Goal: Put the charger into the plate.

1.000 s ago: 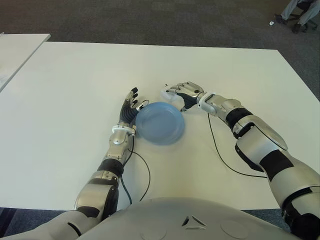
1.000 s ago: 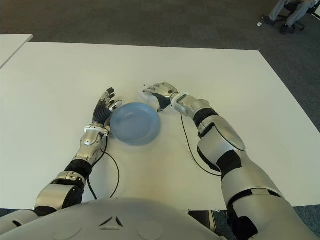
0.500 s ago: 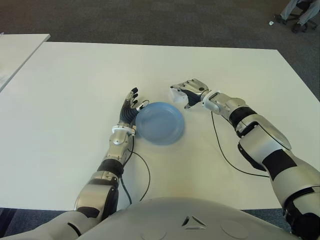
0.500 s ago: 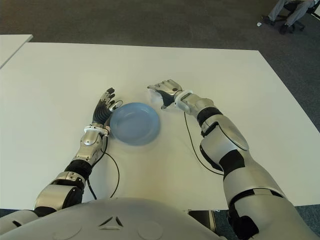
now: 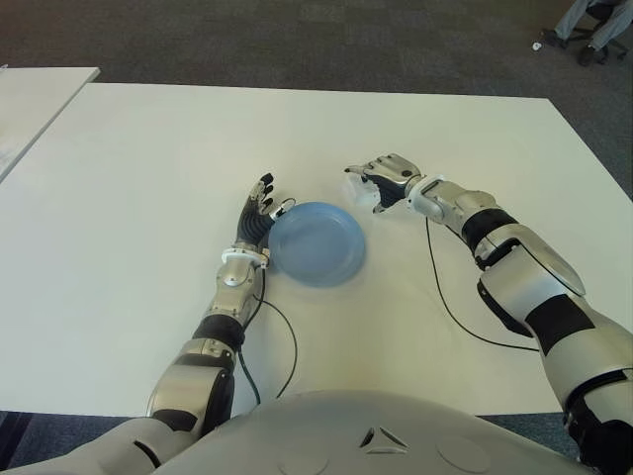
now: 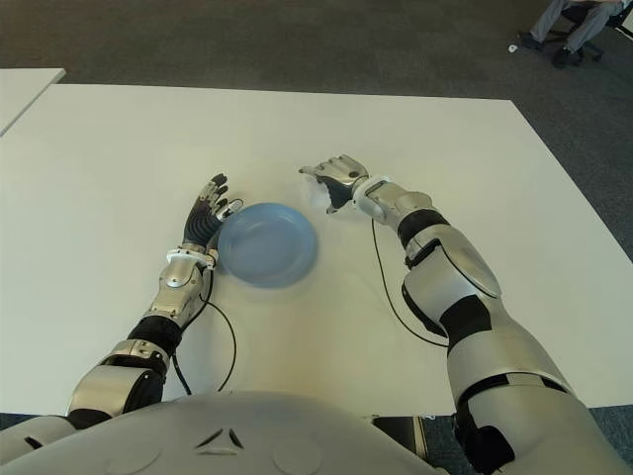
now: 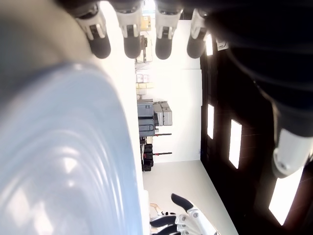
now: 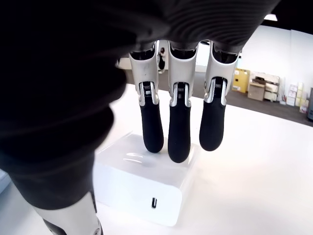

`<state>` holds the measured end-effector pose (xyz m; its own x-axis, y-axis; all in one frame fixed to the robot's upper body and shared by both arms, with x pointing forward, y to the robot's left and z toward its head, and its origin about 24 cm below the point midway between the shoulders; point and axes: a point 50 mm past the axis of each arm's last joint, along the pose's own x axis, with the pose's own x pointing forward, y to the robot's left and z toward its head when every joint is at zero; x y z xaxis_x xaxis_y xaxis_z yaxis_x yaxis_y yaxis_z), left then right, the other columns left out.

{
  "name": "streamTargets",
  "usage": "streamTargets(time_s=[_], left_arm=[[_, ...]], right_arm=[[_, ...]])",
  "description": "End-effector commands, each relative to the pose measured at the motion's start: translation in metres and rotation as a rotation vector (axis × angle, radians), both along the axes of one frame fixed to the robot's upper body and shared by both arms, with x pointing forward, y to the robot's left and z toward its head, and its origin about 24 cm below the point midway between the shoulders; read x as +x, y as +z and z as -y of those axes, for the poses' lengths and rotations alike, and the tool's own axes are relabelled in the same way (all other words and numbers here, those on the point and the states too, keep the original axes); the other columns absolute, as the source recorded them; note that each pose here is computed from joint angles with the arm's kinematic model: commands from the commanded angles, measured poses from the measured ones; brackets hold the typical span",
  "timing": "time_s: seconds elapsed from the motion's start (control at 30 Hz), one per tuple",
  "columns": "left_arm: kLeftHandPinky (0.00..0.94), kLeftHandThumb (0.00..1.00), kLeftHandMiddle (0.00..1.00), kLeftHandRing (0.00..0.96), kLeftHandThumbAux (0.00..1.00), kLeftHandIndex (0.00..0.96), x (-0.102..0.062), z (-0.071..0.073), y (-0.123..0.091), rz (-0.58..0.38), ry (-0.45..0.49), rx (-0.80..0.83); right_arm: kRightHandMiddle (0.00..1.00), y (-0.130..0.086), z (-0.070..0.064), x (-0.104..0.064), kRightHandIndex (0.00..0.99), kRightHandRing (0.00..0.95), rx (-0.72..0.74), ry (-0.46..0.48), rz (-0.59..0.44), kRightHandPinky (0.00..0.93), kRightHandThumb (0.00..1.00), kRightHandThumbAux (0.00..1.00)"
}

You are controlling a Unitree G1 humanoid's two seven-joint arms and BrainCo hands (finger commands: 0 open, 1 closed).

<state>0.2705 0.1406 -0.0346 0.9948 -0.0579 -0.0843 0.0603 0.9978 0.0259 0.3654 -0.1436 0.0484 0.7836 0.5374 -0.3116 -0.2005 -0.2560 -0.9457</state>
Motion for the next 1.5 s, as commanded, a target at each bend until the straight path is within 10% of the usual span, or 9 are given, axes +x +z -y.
streamTargets(time_s=[0.03,0.2,0.43,1.5], left_arm=[[0.000,0.000,0.026,0.005,0.539,0.007,-0.017,-0.003,-0.022,-0.122,-0.002,-0.003],[0.000,0.000,0.028,0.007,0.536,0.008,-0.017,-0.003,-0.022,-0.122,-0.003,-0.001],[0.000,0.000,0.031,0.010,0.535,0.008,-0.017,-0.005,-0.022,-0.127,0.000,0.005],[0.000,0.000,0.024,0.006,0.536,0.004,-0.016,-0.009,-0.023,-0.145,0.006,0.014]], right_arm=[[0.418,-0.028,0.016,-0.017,0.012,0.476,-0.063,-0.022,-0.138,0.496,0.621,0.883],[0.444,-0.026,0.025,-0.018,0.020,0.504,-0.043,-0.039,-0.147,0.508,0.612,0.888],[0.476,-0.026,0.036,-0.022,0.036,0.531,-0.020,-0.051,-0.170,0.526,0.927,0.662],[0.411,-0.014,0.065,-0.053,0.043,0.510,0.153,-0.031,-0.264,0.576,1.000,0.649]])
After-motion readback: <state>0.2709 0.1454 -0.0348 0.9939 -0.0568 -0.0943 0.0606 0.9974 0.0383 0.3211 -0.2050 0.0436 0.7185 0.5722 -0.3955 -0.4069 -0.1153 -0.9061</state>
